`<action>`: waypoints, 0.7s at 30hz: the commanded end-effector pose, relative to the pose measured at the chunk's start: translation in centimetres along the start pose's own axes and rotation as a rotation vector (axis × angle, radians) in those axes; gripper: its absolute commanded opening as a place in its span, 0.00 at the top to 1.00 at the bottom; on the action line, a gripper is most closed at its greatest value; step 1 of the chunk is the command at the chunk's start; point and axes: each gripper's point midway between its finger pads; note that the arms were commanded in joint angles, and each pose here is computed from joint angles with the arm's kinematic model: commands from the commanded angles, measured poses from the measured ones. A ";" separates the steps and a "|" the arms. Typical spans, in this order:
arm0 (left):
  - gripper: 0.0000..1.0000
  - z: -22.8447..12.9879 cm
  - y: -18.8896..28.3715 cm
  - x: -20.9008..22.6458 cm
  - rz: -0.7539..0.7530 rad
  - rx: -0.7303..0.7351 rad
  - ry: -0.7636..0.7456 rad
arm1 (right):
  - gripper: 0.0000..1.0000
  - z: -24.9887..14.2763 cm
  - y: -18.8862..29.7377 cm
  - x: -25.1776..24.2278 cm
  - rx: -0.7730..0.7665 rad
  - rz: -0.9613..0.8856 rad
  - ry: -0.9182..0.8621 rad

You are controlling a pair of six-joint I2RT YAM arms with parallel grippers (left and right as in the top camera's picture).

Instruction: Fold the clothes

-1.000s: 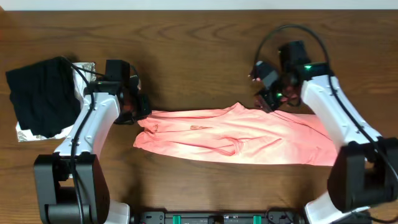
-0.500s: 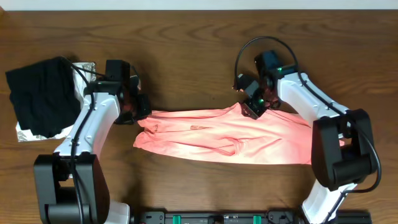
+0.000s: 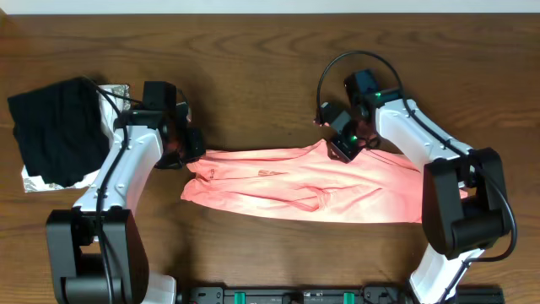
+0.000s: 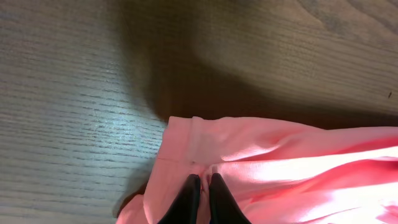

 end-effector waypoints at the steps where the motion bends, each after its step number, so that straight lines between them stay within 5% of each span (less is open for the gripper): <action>1: 0.94 0.2 0.3 0.5 0.014 -0.013 0.008 | 0.58 -0.2 -1.1 1.5 -0.004 0.061 0.011; 8: 0.94 0.2 0.3 0.5 0.014 -0.013 0.008 | 0.66 -0.8 -1.5 1.9 0.009 0.073 0.006; 13: 0.94 0.1 0.3 0.5 0.014 -0.013 0.008 | 0.98 -0.5 -1.5 1.6 0.000 0.059 -0.016; 21: 0.94 0.1 0.3 0.5 0.015 -0.013 0.008 | 0.99 0.2 -1.5 0.9 -0.027 0.033 -0.039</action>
Point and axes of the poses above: each gripper's point midway between its finger pads, its own y axis back along the fingers, its own x axis along the line the jaws close on, z = x × y, and after that the axes turned 14 degrees about y, right-handed
